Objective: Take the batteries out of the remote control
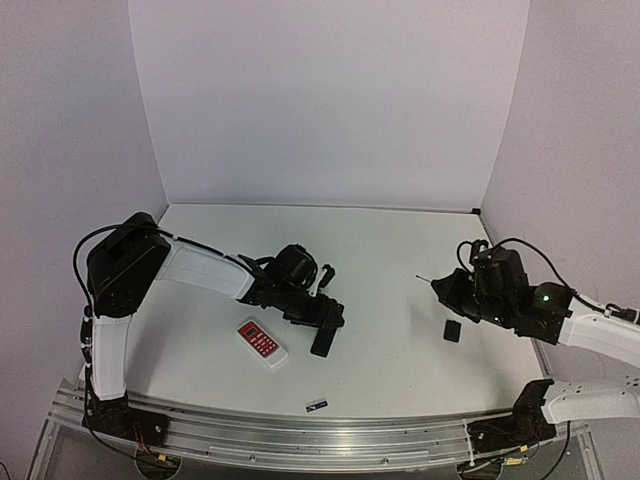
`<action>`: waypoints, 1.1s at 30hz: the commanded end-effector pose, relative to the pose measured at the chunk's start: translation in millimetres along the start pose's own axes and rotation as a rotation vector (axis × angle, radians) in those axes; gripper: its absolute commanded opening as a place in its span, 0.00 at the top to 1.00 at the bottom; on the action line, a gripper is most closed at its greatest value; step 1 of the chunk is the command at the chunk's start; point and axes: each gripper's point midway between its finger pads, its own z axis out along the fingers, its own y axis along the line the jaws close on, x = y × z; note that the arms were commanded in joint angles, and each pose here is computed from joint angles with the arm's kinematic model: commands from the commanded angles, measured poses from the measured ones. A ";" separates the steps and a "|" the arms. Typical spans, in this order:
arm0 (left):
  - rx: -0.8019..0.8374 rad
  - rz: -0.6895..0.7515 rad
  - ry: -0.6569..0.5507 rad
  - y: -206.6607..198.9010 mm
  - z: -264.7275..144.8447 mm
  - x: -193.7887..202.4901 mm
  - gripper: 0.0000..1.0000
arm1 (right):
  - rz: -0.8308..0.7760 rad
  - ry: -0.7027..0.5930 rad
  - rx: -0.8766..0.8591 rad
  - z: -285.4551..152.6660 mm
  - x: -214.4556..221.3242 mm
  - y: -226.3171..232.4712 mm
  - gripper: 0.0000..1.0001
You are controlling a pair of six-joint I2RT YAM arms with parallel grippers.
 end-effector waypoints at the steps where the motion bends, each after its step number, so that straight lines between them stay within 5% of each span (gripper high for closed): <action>1: -0.003 -0.100 0.178 11.8 18.4 57.4 0.33 | -0.025 -0.065 0.071 -9.1 -11.8 -16.5 1.00; 12: 0.034 -0.050 0.130 -12.3 37.7 29.7 0.32 | -0.094 -0.055 0.089 -6.9 -9.9 -18.9 1.00; 16: 0.010 0.003 0.076 -22.5 27.6 3.5 0.24 | -0.195 0.000 0.092 2.9 -2.8 -11.8 1.00; 22: -0.096 0.073 -0.162 -44.2 -44.7 -63.5 0.01 | -0.274 0.029 0.143 20.6 0.5 -10.3 1.00; 27: -0.179 0.052 -0.299 -42.0 -112.1 -73.5 0.00 | -0.309 0.031 0.148 36.1 8.3 -13.9 1.00; 33: -0.282 -0.053 -0.331 -6.4 -156.8 -31.8 0.00 | -0.354 0.027 0.117 54.3 17.8 -12.7 1.00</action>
